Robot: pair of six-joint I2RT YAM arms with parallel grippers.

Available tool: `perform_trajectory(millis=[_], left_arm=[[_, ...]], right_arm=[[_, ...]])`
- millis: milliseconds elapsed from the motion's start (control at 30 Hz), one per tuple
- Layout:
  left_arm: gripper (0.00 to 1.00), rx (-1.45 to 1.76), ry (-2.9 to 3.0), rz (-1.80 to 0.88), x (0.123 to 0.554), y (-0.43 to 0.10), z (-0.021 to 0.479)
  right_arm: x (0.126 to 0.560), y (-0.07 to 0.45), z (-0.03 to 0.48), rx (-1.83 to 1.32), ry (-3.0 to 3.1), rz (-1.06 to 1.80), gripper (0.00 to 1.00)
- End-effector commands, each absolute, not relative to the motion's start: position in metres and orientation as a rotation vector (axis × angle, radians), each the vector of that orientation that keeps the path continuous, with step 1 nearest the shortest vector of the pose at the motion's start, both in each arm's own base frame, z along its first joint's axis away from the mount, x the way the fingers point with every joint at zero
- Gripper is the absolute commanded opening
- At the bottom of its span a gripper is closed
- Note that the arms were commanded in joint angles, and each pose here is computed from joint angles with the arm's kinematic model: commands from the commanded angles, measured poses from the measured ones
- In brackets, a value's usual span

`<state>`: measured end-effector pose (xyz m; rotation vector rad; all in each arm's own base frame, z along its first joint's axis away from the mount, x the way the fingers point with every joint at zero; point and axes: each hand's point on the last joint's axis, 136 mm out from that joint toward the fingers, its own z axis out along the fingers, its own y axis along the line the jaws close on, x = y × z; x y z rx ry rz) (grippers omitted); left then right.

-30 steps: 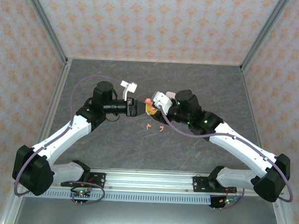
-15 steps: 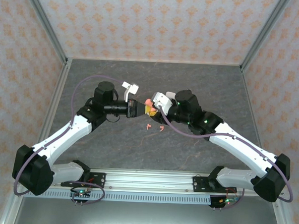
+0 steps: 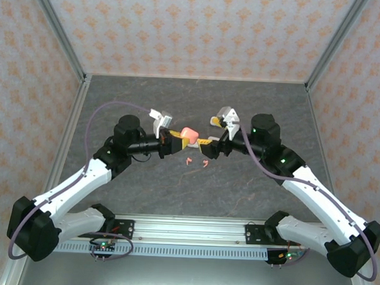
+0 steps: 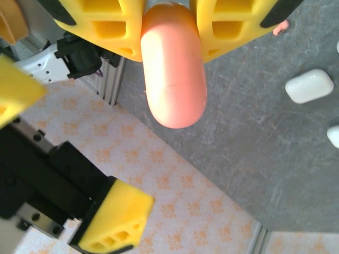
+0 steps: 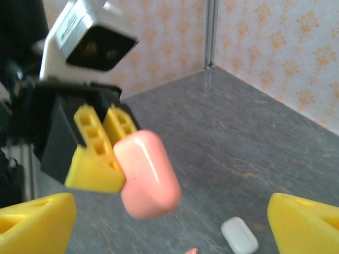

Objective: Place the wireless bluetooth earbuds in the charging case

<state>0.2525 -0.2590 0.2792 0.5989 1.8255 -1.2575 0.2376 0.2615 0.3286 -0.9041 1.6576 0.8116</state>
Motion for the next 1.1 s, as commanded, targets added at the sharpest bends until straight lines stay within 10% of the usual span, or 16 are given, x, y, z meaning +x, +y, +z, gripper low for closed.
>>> perform_trajectory(millis=[0, 1067], left_arm=[[0.09, 0.661, 1.589, -1.141, 0.251, -0.255, 0.312], [0.01, 0.76, 1.508, -1.112, 0.231, -0.256, 0.315]], right_arm=[[0.233, 0.269, 0.348, -0.769, 1.624, 1.04, 0.93], [0.278, 0.275, 0.335, -0.635, 1.764, 0.95, 0.88]])
